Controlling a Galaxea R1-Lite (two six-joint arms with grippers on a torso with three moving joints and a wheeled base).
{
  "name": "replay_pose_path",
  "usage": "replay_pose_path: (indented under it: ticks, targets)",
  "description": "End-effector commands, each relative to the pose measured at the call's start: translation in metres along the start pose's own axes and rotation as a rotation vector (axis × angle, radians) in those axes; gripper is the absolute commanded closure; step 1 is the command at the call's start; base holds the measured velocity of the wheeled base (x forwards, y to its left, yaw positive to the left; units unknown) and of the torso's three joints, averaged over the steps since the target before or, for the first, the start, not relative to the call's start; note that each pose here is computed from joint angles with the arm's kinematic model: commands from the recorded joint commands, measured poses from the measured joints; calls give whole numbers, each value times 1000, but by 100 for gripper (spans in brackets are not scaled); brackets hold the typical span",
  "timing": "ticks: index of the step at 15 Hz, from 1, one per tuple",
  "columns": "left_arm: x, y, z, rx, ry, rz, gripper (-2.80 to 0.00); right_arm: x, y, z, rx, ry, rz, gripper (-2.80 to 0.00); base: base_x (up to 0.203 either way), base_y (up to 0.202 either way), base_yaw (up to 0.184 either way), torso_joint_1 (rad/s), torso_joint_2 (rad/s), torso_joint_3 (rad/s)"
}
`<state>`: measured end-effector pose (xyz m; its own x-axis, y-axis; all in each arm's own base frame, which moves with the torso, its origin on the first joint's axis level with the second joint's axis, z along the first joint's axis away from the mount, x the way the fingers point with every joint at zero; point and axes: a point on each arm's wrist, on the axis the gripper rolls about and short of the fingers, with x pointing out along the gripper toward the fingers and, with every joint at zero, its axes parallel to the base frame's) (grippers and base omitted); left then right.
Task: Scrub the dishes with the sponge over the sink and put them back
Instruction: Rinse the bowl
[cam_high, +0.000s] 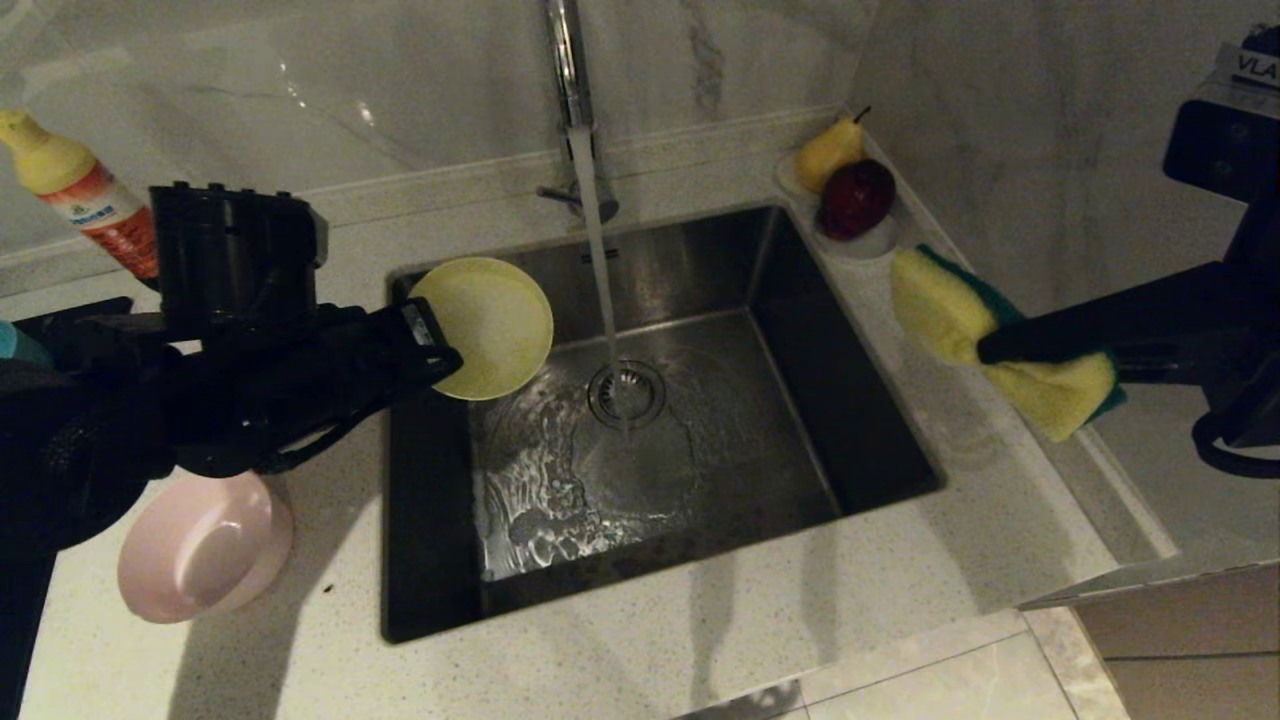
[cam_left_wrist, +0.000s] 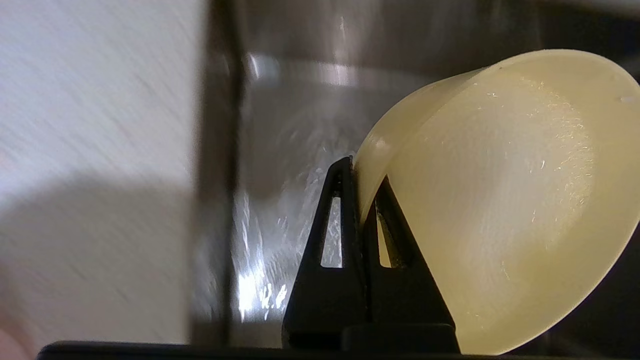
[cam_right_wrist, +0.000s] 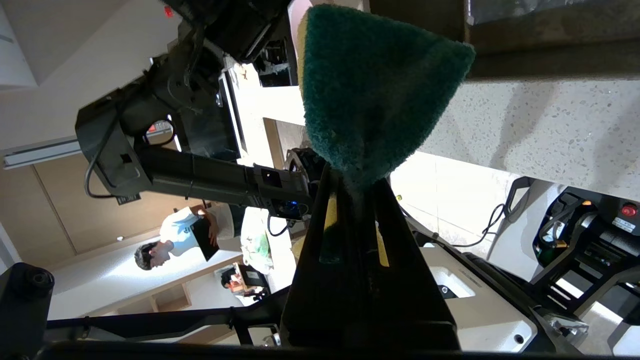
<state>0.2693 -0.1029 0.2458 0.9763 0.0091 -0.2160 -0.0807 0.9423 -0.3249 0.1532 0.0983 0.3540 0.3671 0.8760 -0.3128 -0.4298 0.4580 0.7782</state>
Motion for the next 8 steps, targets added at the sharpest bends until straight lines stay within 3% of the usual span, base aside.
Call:
replay_pose_path:
  ticks: [1, 5, 8]
  targets:
    - [-14, 12, 7, -4, -130, -18, 0, -2, 1, -1, 3, 0, 3, 0, 0, 0, 0, 0, 0, 0]
    - [-29, 21, 7, 150, -331, -50, 0, 0, -1, -1, 11, 9, -4, 0, 0, 0, 0, 0, 0, 0]
    - [-35, 23, 7, 228, -419, -50, 0, 6, -8, -5, 30, 36, -18, 0, 0, 0, 0, 0, 0, 0]
